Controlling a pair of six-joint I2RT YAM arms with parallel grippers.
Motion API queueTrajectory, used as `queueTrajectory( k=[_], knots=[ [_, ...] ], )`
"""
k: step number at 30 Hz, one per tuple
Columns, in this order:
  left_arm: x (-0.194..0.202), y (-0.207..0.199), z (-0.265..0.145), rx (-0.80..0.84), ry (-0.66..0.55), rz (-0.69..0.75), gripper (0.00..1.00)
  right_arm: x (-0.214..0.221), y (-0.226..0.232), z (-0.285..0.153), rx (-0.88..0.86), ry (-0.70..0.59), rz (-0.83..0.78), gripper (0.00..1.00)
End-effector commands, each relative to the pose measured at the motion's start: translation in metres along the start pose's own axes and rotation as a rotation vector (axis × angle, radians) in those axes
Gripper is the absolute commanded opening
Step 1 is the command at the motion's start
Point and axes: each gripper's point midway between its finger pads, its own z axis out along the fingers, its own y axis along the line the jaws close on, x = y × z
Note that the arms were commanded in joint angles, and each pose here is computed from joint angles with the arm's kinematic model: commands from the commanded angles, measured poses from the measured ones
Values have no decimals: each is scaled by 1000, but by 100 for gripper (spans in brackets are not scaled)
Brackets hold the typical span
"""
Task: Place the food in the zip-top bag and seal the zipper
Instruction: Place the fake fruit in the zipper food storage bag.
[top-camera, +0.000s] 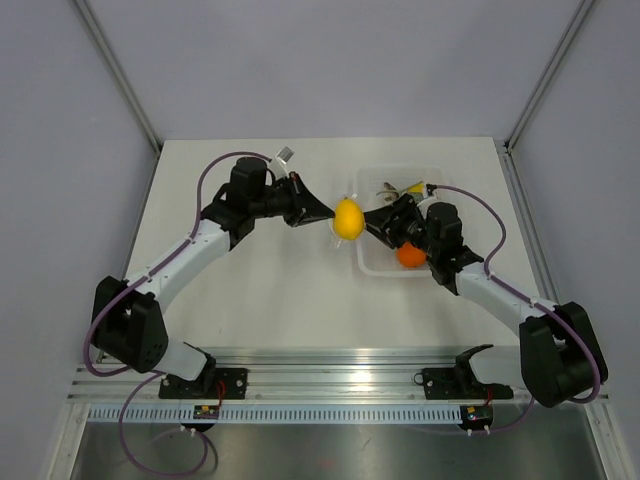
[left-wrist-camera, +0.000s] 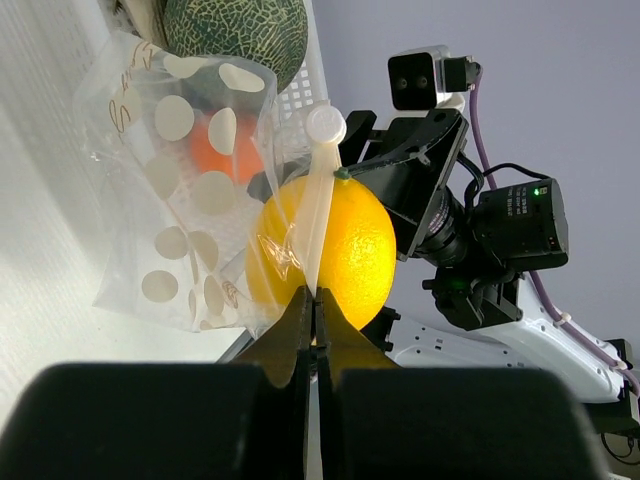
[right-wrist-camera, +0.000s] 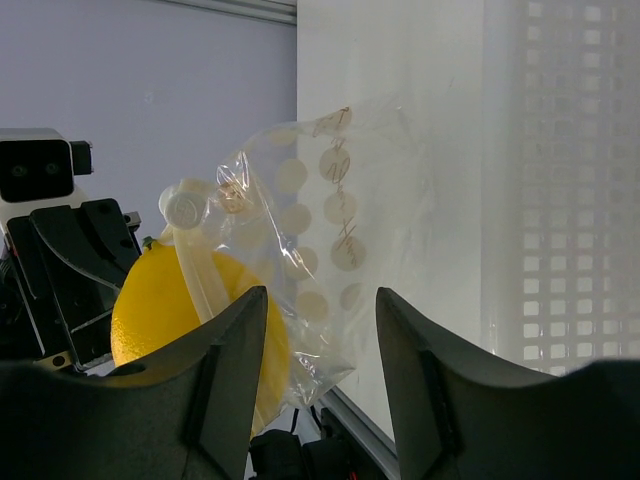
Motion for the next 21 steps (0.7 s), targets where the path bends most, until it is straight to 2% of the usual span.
queueTrajectory(
  k=[1, 6, 21],
  knots=[
    [4, -8, -7, 39, 3, 27, 0, 9, 48, 0, -158, 29, -51, 56],
    [4, 0, -10, 22, 1, 28, 0, 21, 45, 7, -150, 57, -58, 55],
    [24, 55, 15, -17, 66, -42, 0, 37, -11, 16, 14, 115, -73, 55]
  ],
)
